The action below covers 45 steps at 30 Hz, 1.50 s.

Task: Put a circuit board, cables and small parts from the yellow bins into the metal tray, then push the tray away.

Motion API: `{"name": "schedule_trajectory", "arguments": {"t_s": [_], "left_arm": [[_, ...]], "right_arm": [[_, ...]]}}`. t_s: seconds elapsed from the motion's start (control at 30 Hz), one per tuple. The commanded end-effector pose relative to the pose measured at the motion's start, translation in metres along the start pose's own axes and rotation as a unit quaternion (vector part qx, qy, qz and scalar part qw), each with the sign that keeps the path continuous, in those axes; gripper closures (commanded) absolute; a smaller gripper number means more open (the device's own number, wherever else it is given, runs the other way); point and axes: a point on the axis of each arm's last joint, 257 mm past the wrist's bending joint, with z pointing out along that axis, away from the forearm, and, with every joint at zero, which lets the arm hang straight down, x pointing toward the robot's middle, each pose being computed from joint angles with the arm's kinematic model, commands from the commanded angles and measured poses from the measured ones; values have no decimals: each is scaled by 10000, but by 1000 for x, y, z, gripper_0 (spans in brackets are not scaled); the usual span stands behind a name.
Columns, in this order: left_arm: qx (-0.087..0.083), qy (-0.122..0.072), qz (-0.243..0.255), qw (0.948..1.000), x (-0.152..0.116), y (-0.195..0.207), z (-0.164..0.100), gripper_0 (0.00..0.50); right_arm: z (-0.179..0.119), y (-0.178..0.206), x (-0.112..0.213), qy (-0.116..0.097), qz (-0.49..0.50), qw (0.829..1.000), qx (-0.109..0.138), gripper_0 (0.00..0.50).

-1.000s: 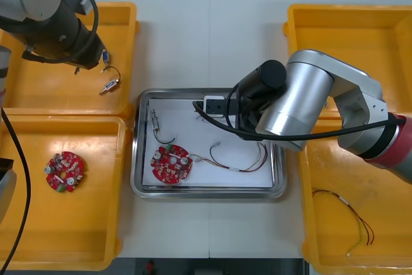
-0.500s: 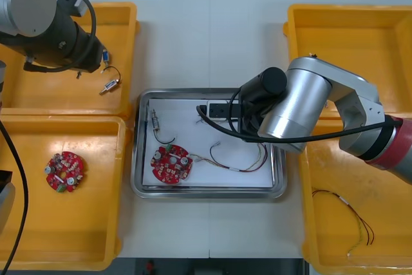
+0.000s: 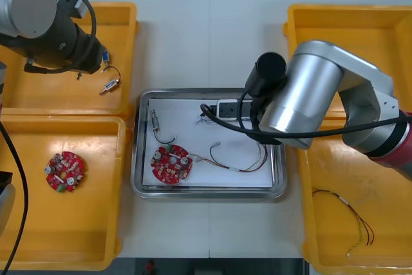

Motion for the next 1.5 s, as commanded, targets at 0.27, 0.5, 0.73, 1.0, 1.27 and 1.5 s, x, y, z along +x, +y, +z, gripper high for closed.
{"name": "schedule_trajectory", "arguments": {"t_s": [0.27,0.5,0.73,1.0,1.27,1.5], "left_arm": [[240,-210,-568,9979,-5,-18,-14,500],[331,-227,-603,9974,-3,-51,-17,500],[487,-233,-652,9964,-2,-95,-19,500],[473,-30,-485,9977,23,-150,-7,500],[494,42,-197,9986,40,-189,17,500],[449,4,-113,9989,47,-214,46,500]], "right_arm": [[-97,-43,-10,-660,2092,9756,136,0],[-116,-43,24,-961,3427,9345,24,0],[-120,-30,80,-792,4663,8807,-262,0],[-124,-17,155,-426,5877,8072,-355,0],[-118,-8,213,7,6399,7684,-64,0],[-112,1,239,187,6697,7423,-151,0]]}}
